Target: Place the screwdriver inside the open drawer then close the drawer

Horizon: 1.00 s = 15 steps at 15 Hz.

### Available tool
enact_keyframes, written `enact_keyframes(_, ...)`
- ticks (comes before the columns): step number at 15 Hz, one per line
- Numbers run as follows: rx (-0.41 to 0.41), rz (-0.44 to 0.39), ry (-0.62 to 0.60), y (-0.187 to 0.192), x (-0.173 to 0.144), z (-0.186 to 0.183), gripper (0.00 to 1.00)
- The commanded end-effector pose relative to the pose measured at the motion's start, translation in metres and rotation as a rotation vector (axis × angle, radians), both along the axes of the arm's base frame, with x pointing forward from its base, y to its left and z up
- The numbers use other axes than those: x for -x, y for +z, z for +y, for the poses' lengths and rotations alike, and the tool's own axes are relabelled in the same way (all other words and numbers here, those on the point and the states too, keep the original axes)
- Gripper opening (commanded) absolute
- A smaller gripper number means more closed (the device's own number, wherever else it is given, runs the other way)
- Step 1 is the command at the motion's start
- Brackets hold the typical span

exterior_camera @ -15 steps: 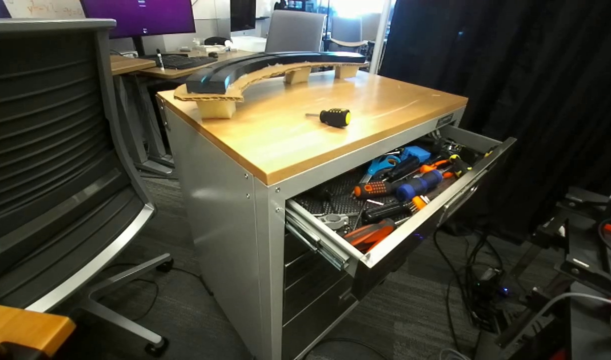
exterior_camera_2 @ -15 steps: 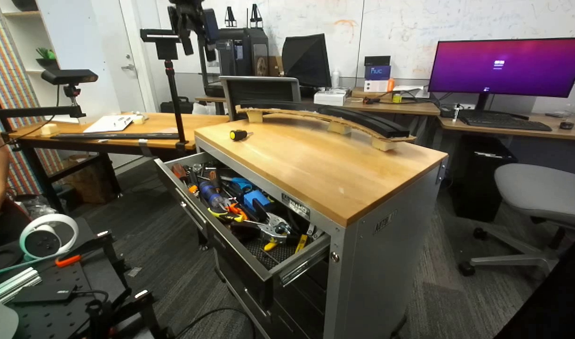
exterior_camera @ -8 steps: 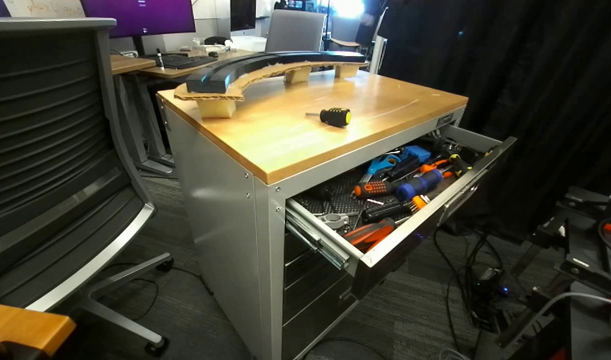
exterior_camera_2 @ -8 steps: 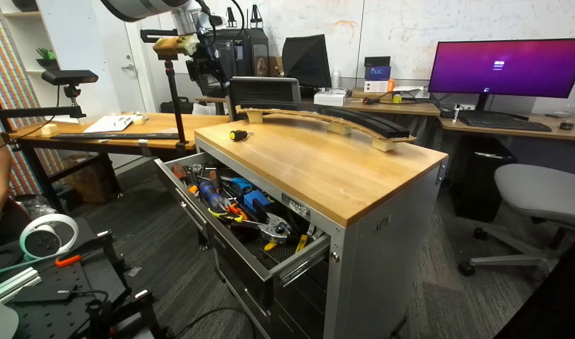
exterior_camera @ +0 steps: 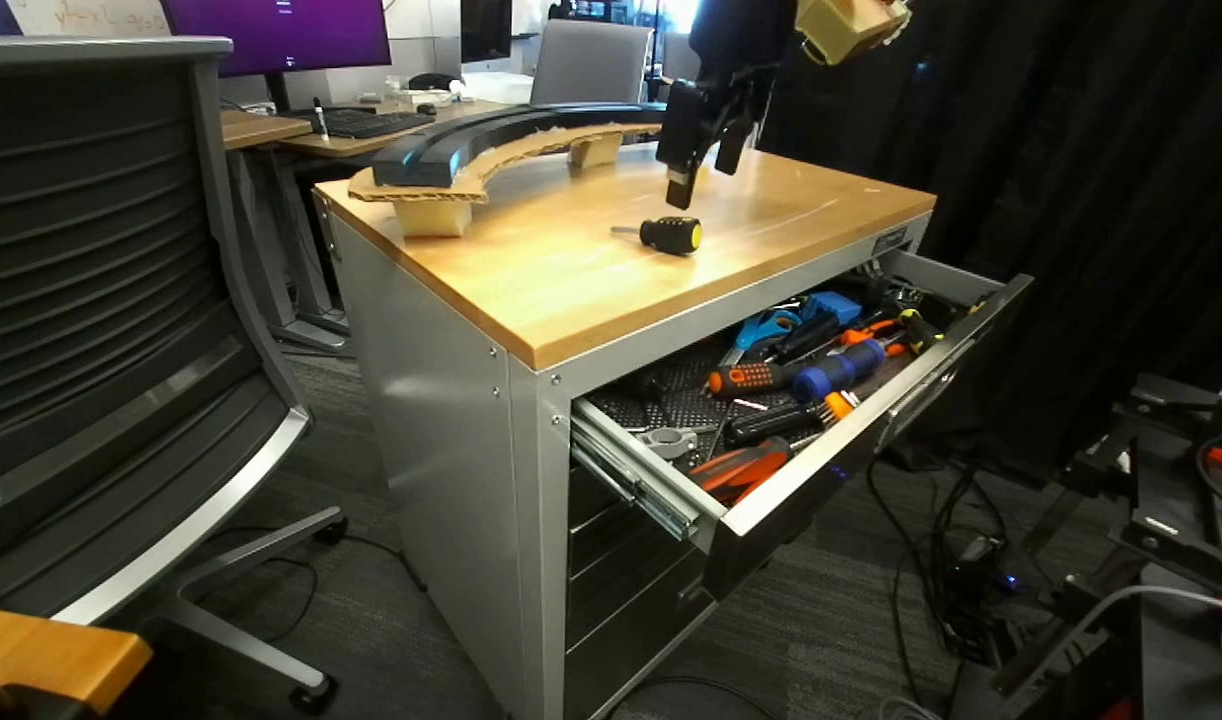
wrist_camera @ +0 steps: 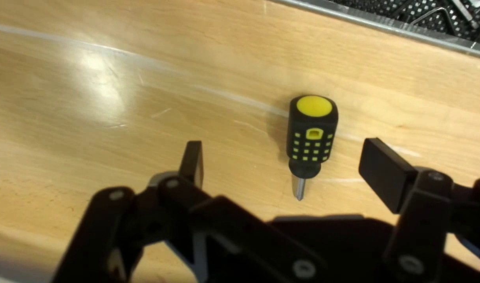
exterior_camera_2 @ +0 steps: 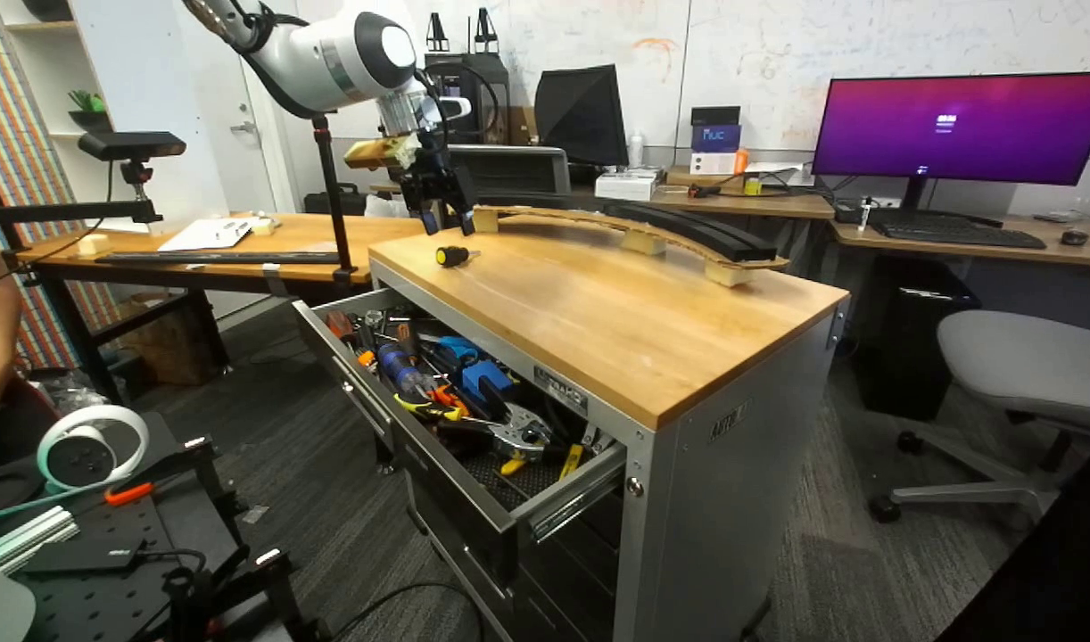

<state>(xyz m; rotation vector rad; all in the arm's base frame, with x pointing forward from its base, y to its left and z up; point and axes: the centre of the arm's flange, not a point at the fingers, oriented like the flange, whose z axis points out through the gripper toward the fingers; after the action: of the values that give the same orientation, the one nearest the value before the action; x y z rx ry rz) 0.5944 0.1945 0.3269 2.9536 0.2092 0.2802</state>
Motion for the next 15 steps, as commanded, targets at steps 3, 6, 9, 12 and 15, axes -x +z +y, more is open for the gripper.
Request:
enact_keyframes(3, -0.032, -0.010, -0.040, -0.031, -0.017, 0.013, 0.76)
enact_keyframes(6, -0.040, -0.043, -0.074, -0.038, -0.019, 0.012, 0.56)
enact_keyframes(9, -0.034, -0.083, -0.096, -0.036, -0.021, 0.009, 0.33)
enact_keyframes(12, -0.086, 0.015, -0.033, -0.022, -0.006, 0.010, 0.12)
enact_keyframes(15, -0.120, 0.113, 0.124, -0.006, 0.043, 0.026, 0.12)
